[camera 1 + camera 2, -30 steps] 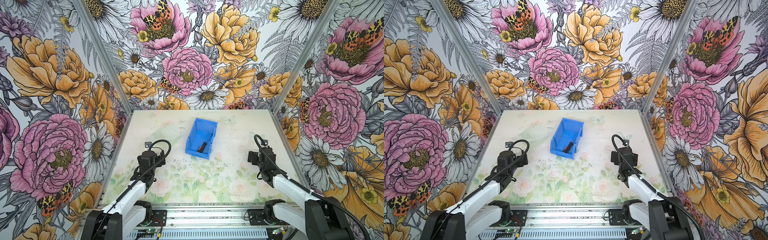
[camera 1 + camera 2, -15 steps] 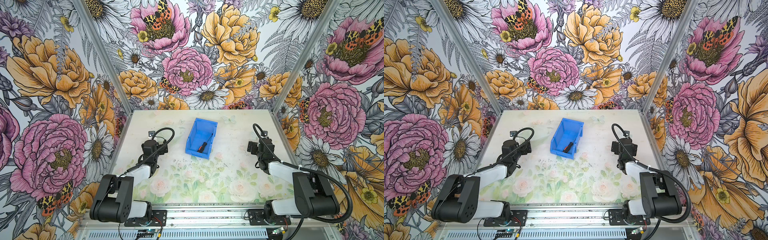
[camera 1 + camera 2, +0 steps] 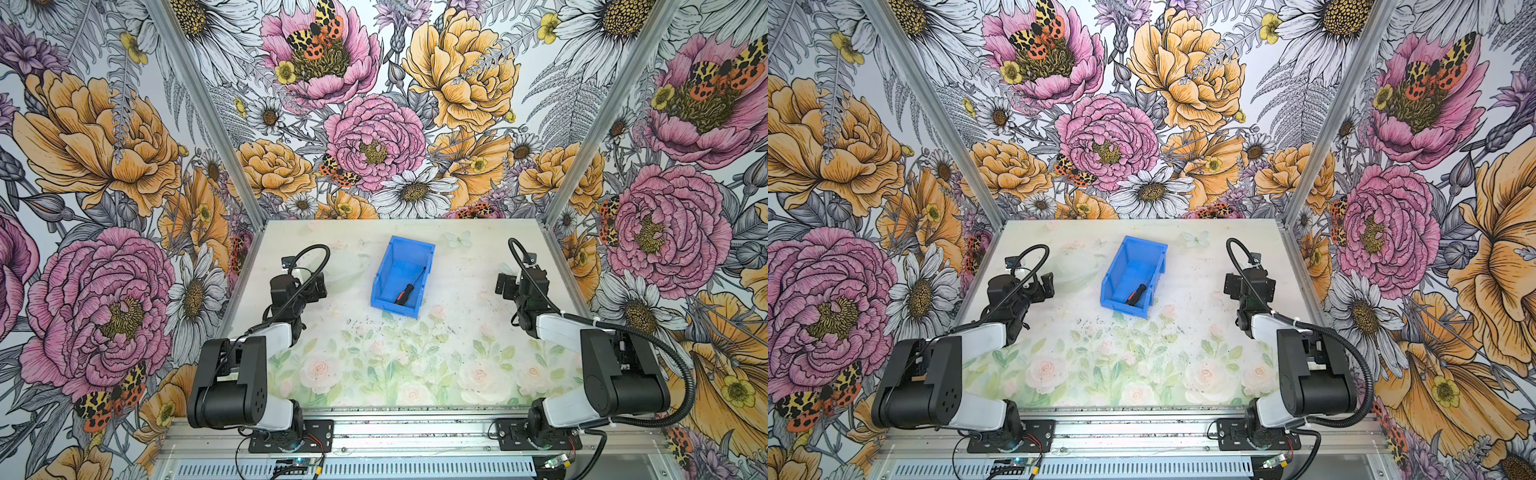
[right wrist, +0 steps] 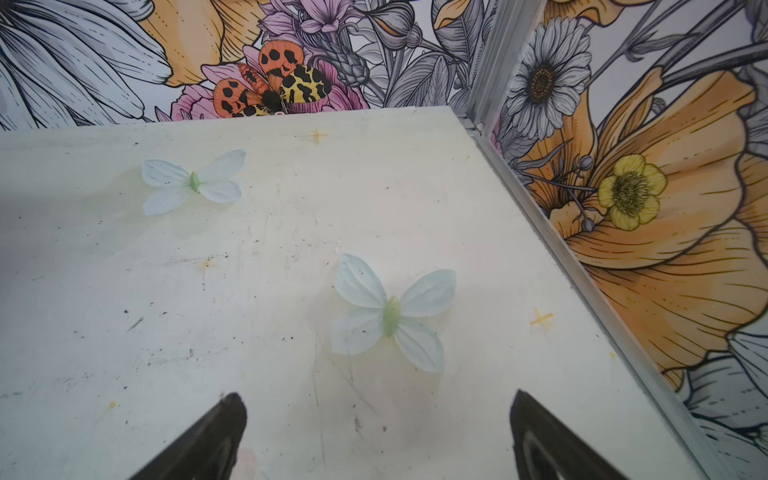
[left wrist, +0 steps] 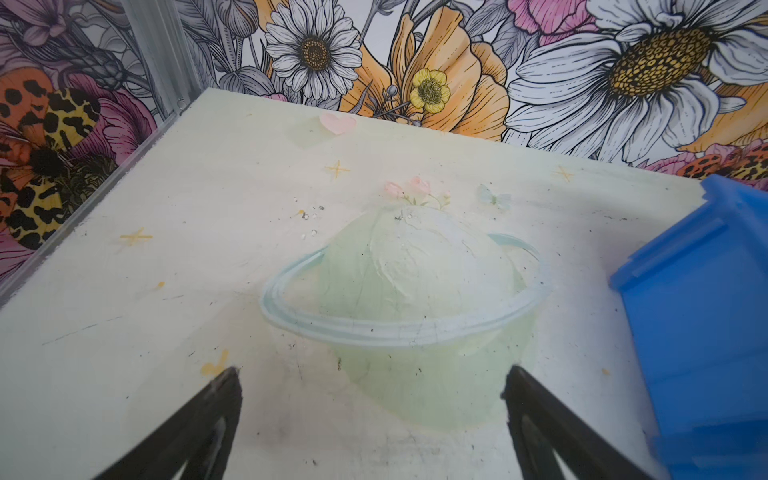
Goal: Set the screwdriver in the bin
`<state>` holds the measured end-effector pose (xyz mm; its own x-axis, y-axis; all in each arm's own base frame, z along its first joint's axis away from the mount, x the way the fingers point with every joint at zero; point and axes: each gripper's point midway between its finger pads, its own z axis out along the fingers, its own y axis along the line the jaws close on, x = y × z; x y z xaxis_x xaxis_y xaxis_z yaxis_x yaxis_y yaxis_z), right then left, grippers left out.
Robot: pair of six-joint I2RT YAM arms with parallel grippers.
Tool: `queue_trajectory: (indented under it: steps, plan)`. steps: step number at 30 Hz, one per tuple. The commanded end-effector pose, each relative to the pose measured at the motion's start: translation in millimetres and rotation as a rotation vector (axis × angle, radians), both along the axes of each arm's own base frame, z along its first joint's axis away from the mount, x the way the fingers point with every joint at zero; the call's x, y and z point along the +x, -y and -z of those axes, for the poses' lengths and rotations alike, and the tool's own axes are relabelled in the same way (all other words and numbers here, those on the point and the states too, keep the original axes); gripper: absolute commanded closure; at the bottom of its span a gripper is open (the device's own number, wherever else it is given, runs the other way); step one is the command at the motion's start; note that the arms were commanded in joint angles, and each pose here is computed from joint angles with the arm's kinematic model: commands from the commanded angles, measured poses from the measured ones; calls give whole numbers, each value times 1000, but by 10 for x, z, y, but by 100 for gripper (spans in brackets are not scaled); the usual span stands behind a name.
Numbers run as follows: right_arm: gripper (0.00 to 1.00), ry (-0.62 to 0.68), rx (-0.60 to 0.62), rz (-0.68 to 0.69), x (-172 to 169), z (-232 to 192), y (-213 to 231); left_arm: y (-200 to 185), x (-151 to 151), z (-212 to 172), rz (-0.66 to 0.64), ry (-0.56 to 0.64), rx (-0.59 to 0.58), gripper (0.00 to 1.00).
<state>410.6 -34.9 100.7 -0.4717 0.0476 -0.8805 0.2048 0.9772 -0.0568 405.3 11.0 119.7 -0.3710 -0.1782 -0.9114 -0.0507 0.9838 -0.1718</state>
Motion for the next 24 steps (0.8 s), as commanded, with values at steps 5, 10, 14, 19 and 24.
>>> queue_trajectory:
  steps: [5, 10, 14, 19, 24]
  plan:
    - [1, 84, -1, -74, 112, -124, -78, 35, -13, -207, 26, 92, -53, 1]
    - [1, 78, 11, -76, 121, -110, -66, -42, -23, -200, 11, 94, -72, 1]
    - [1, 77, 11, -75, 118, -108, -63, -76, -117, -219, 3, 91, -26, 1]
    - [1, 72, 10, -73, 127, -102, -61, -369, -235, -255, -96, 111, 41, 1]
    - [1, 79, 8, -73, 114, -115, -65, -309, 19, -266, -54, 159, 1, 1]
